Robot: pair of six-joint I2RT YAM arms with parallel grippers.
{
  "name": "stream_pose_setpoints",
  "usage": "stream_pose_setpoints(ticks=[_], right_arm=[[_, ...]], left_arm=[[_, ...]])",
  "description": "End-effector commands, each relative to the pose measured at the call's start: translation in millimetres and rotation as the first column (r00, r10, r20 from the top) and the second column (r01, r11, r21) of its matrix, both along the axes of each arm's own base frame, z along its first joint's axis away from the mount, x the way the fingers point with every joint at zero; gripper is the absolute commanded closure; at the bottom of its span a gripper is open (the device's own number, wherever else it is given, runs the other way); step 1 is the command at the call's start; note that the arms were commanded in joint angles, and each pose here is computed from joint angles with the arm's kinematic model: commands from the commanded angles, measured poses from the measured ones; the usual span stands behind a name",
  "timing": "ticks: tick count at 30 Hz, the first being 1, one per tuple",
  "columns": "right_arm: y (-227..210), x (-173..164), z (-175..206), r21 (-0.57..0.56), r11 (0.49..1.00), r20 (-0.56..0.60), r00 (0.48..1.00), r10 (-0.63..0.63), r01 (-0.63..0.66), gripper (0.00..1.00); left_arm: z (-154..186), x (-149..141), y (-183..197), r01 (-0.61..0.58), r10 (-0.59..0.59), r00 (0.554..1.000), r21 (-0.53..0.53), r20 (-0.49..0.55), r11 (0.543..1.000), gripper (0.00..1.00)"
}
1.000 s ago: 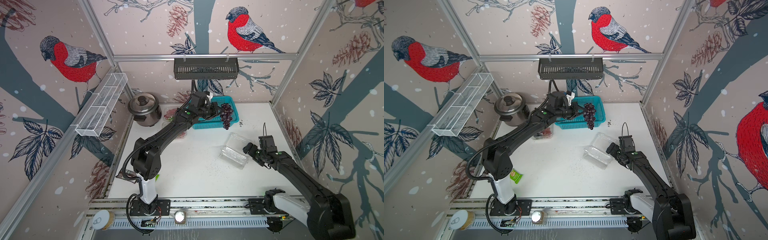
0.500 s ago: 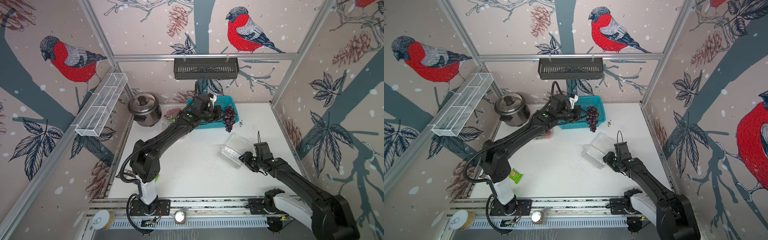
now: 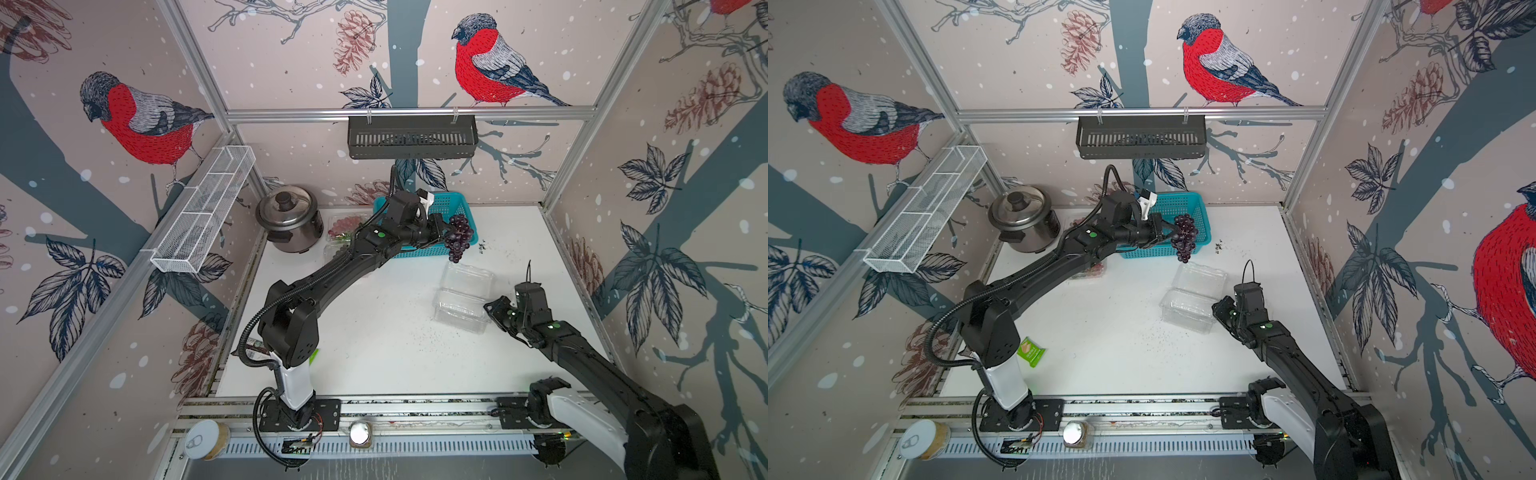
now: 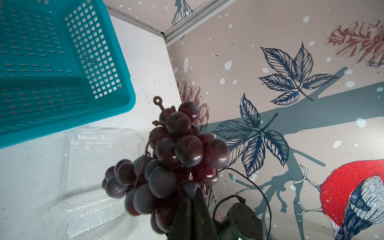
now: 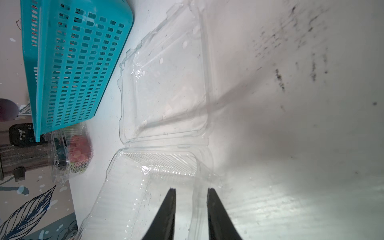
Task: Pack grapes into containers
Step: Adjust the packing box at the center of the board.
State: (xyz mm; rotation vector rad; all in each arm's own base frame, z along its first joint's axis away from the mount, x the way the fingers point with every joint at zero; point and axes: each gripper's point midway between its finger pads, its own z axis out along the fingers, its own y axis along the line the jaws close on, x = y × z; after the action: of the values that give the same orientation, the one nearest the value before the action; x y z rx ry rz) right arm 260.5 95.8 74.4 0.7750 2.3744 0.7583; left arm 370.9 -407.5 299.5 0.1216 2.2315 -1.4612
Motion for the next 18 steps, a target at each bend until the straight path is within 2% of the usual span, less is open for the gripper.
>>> stream_pose_setpoints(ticks=[1,18], right_arm=[[-9.5,11.0,5.9,-0.046,0.998,0.076,0.997,-0.031,0.035,0.75],[-30.3,28.4,32.6,-0.095,0.988,0.341,0.936,-0.083,0.122,0.88]], left_arm=[[16.1,-6.3,-5.5,0.022,-0.02,0.999,-0.054,0.042,0.998,0.95],[-27.5,-55.8,-30.0,0.112,-0.113,0.993,-0.023,-0.032,0.993,0.95]])
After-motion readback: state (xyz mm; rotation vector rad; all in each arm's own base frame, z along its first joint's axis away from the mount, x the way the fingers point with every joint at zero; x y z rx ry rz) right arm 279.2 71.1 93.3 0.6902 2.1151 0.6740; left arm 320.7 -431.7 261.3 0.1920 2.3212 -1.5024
